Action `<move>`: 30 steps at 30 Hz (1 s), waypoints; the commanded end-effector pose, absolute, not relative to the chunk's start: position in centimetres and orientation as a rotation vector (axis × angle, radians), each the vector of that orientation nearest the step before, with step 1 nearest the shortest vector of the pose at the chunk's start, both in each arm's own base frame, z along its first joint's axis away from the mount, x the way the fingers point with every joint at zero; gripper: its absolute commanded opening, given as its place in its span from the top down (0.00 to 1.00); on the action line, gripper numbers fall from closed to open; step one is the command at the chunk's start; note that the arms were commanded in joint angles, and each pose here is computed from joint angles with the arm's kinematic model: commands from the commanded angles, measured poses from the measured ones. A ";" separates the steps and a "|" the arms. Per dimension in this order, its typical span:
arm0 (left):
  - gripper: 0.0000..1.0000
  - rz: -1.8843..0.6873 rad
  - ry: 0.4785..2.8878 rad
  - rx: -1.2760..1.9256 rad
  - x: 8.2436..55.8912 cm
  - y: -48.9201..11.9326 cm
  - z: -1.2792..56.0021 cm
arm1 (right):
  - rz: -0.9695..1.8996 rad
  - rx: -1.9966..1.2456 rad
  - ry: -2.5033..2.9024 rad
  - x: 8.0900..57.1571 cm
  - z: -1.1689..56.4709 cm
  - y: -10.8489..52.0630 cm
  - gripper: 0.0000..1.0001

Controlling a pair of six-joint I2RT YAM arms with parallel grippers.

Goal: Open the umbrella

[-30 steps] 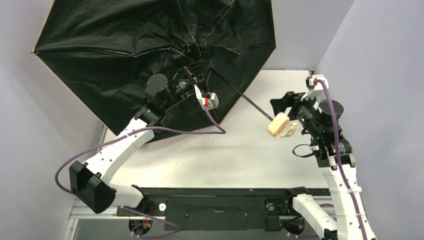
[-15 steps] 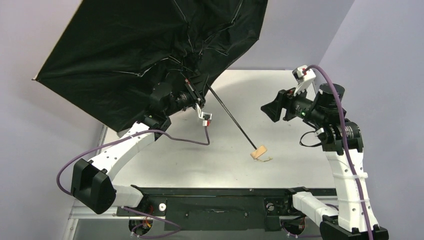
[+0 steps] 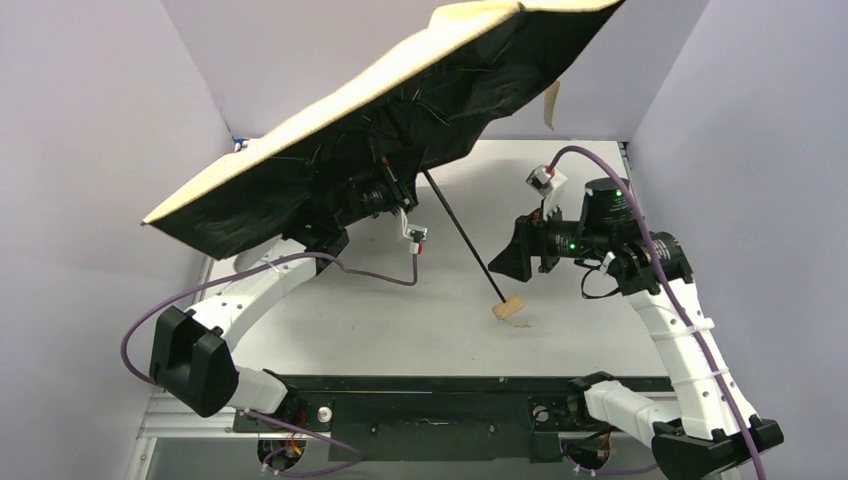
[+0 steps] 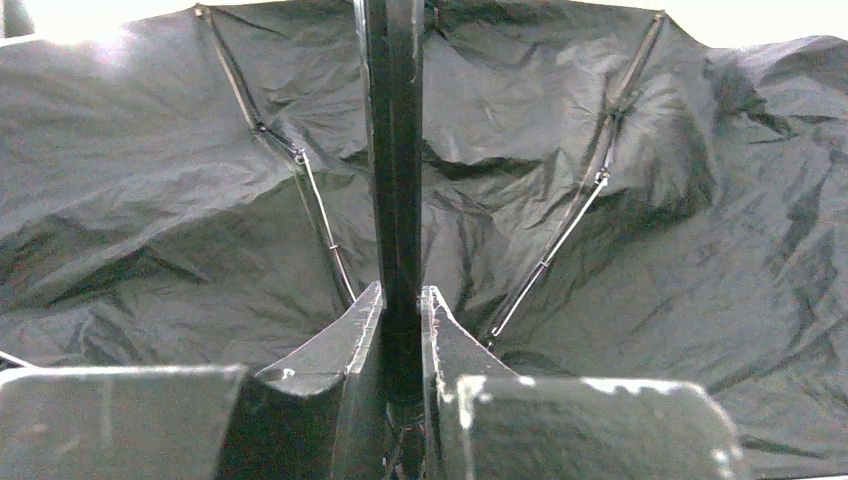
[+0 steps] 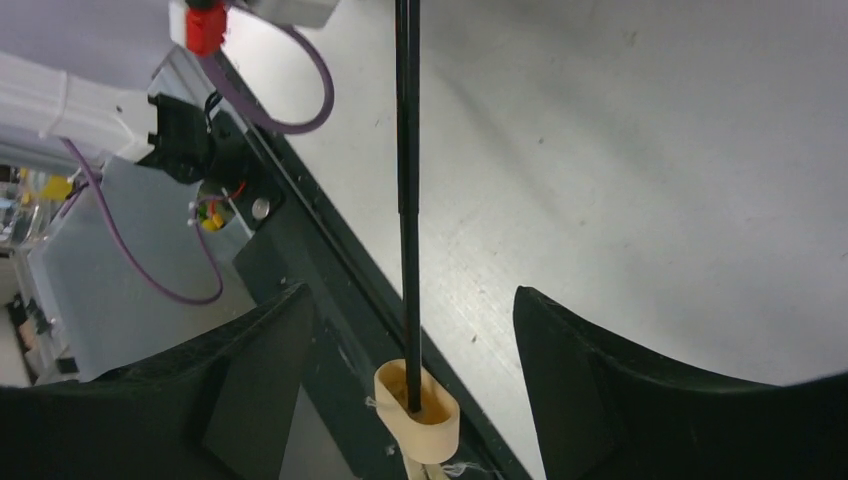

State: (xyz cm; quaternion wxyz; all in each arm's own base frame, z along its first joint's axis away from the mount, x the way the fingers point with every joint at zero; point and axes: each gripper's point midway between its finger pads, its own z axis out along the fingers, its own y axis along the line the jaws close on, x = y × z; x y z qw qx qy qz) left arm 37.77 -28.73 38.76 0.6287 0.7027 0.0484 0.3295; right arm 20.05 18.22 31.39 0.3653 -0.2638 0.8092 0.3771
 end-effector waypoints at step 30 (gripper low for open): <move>1.00 0.923 -0.006 1.328 37.0 -28.3 48.6 | 1.361 -0.902 2.338 15.0 21.3 22.2 0.92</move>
